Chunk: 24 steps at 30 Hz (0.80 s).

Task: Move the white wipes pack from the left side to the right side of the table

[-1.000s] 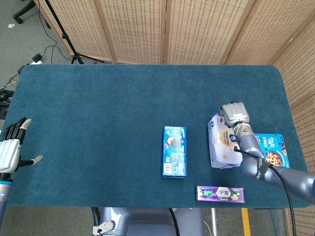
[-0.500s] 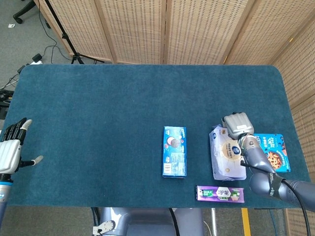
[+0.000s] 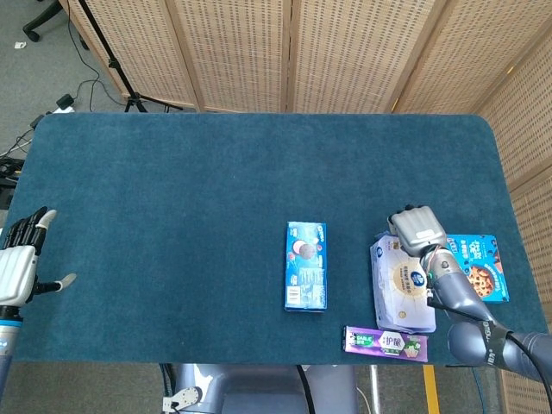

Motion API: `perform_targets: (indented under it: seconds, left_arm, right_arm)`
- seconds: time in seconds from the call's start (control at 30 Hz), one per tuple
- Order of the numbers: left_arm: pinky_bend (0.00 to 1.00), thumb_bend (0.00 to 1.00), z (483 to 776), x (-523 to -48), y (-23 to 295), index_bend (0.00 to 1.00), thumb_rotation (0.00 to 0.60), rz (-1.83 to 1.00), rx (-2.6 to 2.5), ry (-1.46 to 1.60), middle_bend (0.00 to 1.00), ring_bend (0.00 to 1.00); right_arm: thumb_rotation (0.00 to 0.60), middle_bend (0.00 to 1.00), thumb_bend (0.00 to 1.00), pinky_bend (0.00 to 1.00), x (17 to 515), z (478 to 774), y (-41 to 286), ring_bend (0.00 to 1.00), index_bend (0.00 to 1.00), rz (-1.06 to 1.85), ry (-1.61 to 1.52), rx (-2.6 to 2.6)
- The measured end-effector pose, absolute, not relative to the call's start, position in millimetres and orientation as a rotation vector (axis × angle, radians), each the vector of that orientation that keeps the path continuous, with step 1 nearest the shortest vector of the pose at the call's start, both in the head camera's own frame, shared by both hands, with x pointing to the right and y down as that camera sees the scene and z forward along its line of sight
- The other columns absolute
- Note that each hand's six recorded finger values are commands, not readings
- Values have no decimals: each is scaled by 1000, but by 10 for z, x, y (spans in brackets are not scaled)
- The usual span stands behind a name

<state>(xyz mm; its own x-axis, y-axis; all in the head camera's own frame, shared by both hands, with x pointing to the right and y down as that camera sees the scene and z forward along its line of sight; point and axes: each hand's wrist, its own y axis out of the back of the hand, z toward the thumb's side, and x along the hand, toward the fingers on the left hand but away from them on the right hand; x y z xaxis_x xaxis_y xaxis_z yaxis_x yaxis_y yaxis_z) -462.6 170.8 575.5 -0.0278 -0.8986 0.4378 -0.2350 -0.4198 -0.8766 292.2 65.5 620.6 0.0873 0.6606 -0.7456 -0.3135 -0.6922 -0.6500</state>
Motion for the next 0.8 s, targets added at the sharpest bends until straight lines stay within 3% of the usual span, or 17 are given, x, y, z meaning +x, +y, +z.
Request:
perform_targets:
  seconds: [0.03,0.07,0.13,0.27,0.5,0.67,0.8]
  left_arm:
    - [0,77,5751,-4629,1709,0,600,-1484,-1677,1197,0,0]
    - [0,76,5749,-4630,1710,0,600,-1483,-1677,1199,0,0]
    - [0,75,5746,-4630,1711,0,600,-1480,-1678,1201,0,0]
    - [0,66,5737,-4629,1712,0,600,-1473,-1677,1204,0,0]
    - [0,0,5716,-4649,1731,0,600,-1465,-1657,1221,0,0]
    - [0,0,5685,-4683,1787,0,600,-1460,-1614,1245,0,0]
    - [0,0,5666,-4733,1899,0,600,-1459,-1584,1265,0,0]
  right_arm:
    - [600,49,341,198,2899,6181,631,18,74,1668,-377,-1645]
    - [600,14,109,154,2865,6143,601,1,28,1621,-415,-1653]
    - [600,0,0,88,2818,6075,560,0,0,1542,-476,-1669]
    - [600,0,0,9,2779,5865,490,0,0,1353,-647,-1711]
    - [600,0,0,0,3109,5483,532,0,0,1158,-901,-1624]
    - [600,0,0,0,3590,5324,856,0,0,1112,-1050,-1515]
    - [600,0,0,0,3931,5420,1225,0,0,1174,-1103,-1471]
